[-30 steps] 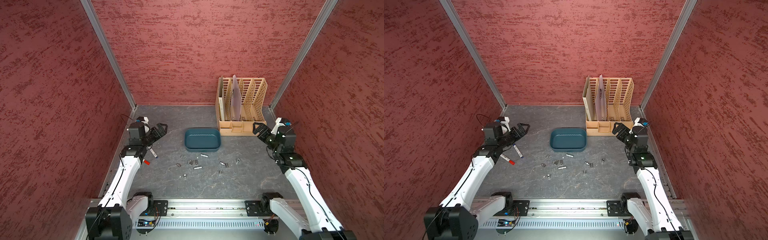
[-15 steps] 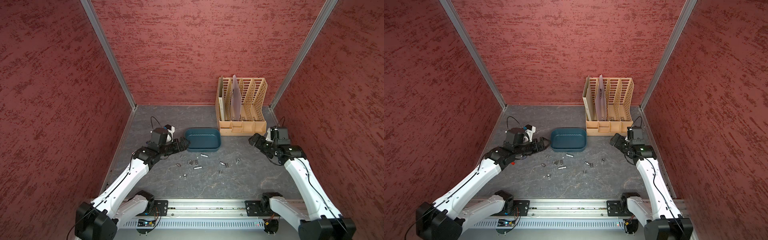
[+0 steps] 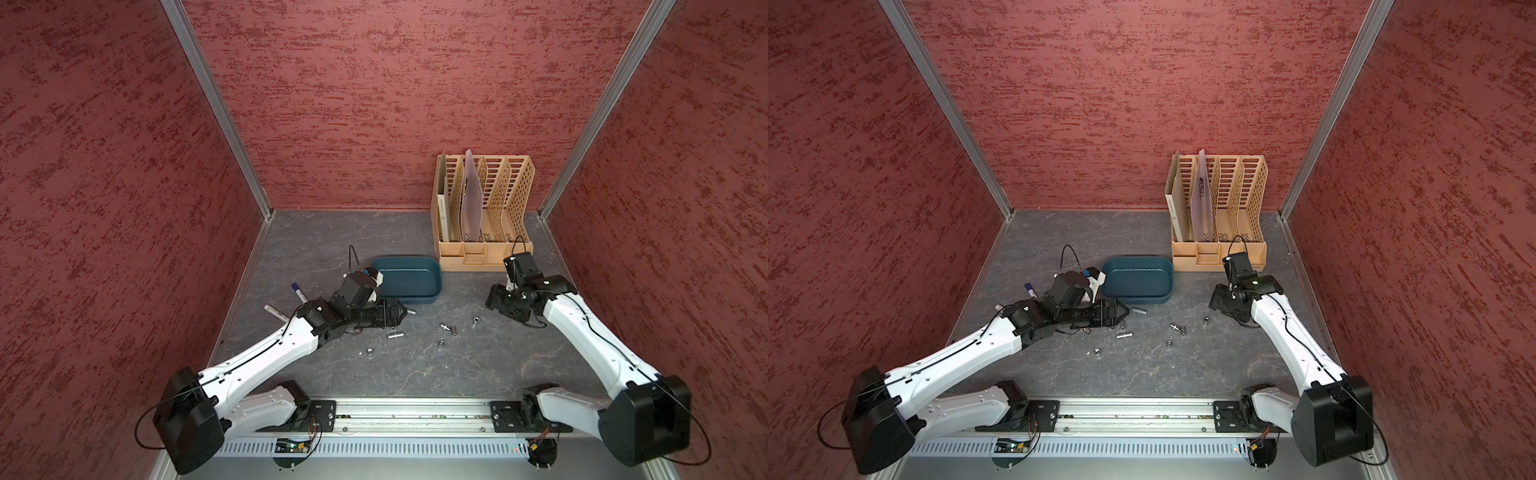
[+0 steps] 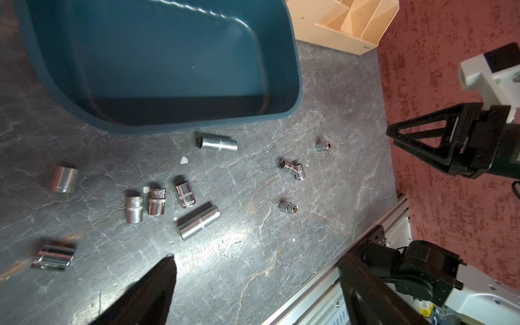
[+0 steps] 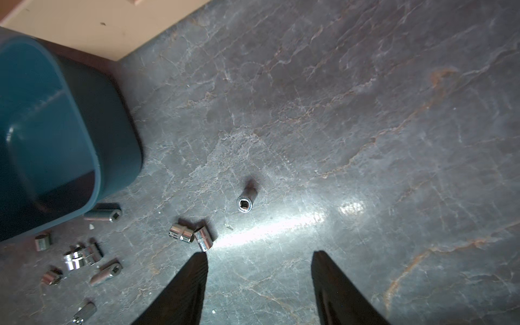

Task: Put the socket on the desktop into the storage box
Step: Pick up the socket head at the center of the board.

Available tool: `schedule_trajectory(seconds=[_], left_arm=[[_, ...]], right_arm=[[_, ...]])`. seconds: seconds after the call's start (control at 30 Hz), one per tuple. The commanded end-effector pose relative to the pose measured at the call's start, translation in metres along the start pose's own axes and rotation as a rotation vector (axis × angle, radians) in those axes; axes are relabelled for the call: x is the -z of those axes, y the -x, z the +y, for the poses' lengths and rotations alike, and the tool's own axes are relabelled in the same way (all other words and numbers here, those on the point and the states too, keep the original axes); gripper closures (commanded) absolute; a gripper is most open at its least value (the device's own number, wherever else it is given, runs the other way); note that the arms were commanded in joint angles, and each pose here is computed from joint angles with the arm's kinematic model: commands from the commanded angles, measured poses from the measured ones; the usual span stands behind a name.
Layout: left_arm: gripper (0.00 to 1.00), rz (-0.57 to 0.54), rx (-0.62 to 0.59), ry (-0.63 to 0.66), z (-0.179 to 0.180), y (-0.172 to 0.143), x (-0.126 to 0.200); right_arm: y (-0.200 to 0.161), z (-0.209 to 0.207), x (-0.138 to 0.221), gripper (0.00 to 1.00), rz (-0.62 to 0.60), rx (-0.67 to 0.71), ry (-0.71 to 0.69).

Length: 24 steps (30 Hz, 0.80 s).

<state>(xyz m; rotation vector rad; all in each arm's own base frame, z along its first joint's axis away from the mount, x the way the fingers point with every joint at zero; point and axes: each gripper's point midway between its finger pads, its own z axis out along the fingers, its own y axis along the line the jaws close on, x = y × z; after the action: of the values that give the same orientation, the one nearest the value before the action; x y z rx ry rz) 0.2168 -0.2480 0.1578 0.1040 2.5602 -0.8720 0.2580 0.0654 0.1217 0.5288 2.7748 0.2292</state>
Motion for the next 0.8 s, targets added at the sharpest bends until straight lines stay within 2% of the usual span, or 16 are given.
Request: schedule_trajectory(seconds=[0.0,0.37,0.5,0.77], left_arm=[[0.06,-0.040,-0.015,0.013,-0.008,0.007,-0.001],[0.06,-0.011,-0.007,0.026,-0.009,-0.011,-0.011],[0.06,-0.017,-0.001,0.032,-0.006,-0.013,-0.010],[0.06,-0.018,0.008,0.043,-0.001,-0.015,-0.009]], right_arm=[[0.002,0.003,-0.005,0.38,-0.005,0.032,-0.054],[-0.004,0.020,-0.046,0.44,0.072,0.079,-0.100],[-0.010,0.018,-0.066,0.50,0.123,0.078,-0.127],[-0.014,0.021,-0.085,0.59,0.151,0.069,-0.124]])
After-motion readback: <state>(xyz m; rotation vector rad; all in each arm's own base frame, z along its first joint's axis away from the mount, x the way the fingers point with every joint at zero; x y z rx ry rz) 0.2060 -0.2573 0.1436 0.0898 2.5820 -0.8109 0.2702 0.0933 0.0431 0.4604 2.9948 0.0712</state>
